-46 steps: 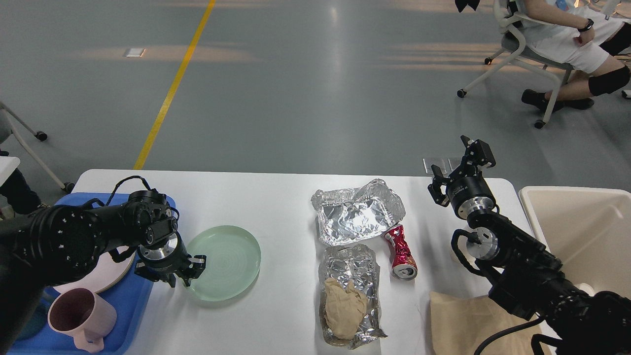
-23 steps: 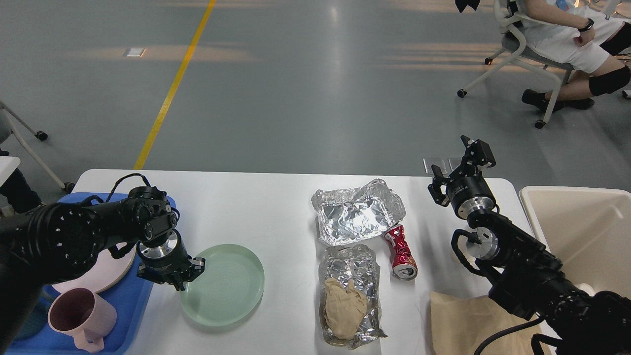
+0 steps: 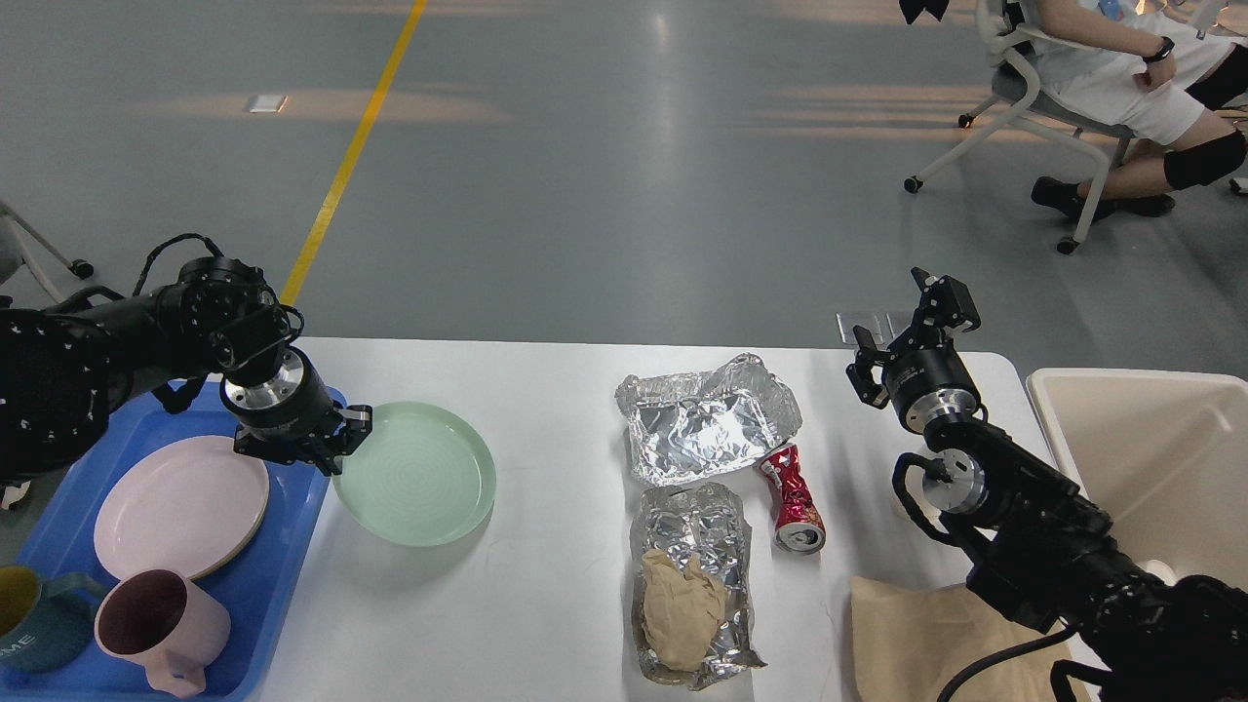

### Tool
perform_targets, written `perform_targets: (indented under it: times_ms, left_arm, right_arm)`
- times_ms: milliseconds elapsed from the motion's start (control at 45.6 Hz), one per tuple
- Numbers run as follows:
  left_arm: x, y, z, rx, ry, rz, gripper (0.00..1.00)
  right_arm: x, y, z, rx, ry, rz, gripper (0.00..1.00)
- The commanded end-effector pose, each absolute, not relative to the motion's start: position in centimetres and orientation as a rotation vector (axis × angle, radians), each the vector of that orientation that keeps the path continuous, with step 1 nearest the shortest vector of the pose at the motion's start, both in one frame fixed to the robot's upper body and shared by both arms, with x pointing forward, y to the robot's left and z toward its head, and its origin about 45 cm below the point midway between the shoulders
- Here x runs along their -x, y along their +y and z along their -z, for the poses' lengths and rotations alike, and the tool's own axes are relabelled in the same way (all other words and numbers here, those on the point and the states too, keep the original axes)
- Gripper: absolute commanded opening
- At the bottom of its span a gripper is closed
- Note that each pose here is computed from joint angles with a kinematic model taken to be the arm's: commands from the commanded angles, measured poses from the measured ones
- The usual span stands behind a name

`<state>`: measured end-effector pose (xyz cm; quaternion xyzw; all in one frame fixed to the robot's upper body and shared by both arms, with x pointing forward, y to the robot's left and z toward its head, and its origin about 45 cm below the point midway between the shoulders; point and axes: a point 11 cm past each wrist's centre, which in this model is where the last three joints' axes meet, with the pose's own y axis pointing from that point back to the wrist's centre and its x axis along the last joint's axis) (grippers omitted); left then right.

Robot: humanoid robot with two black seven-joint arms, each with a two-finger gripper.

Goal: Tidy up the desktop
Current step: 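Lift the green plate and set it onto the pink plate on the tray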

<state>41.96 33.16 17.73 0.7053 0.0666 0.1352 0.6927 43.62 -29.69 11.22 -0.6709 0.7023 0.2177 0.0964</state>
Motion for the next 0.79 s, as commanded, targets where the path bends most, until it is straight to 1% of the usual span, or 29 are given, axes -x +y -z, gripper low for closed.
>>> perform_targets:
  times_ms: [0, 175, 329, 461, 592, 768]
  left_arm:
    - [-43.0, 33.3, -19.9, -1.566, 0.124, -0.329, 0.0]
    - [-43.4, 35.0, -21.8, -1.555, 0.135, -0.373, 0.0]
    - [-43.0, 39.5, -23.6, -1.553, 0.179, -0.474, 0.0]
    - [-41.6, 44.7, -24.7, -1.562, 0.238, -0.588, 0.0]
    - [-39.9, 48.6, -24.4, -1.575, 0.294, -0.662, 0.0]
    - [-38.6, 51.0, -22.5, -1.591, 0.333, -0.717, 0.0]
  right_arm:
    - [-43.6, -29.7, -11.2, 1.987, 2.081, -0.645, 1.0]
    - [-43.6, -29.7, -11.2, 1.987, 2.081, -0.645, 1.0]
    - [-43.7, -29.8, -11.3, 1.987, 2.081, -0.642, 1.0]
    - [-43.6, -29.7, -11.2, 1.987, 2.081, -0.645, 1.0]
    - [-43.6, -29.7, -11.2, 1.986, 2.081, -0.644, 1.0]
    - [-43.7, -29.7, -11.3, 1.988, 2.08, -0.644, 1.0]
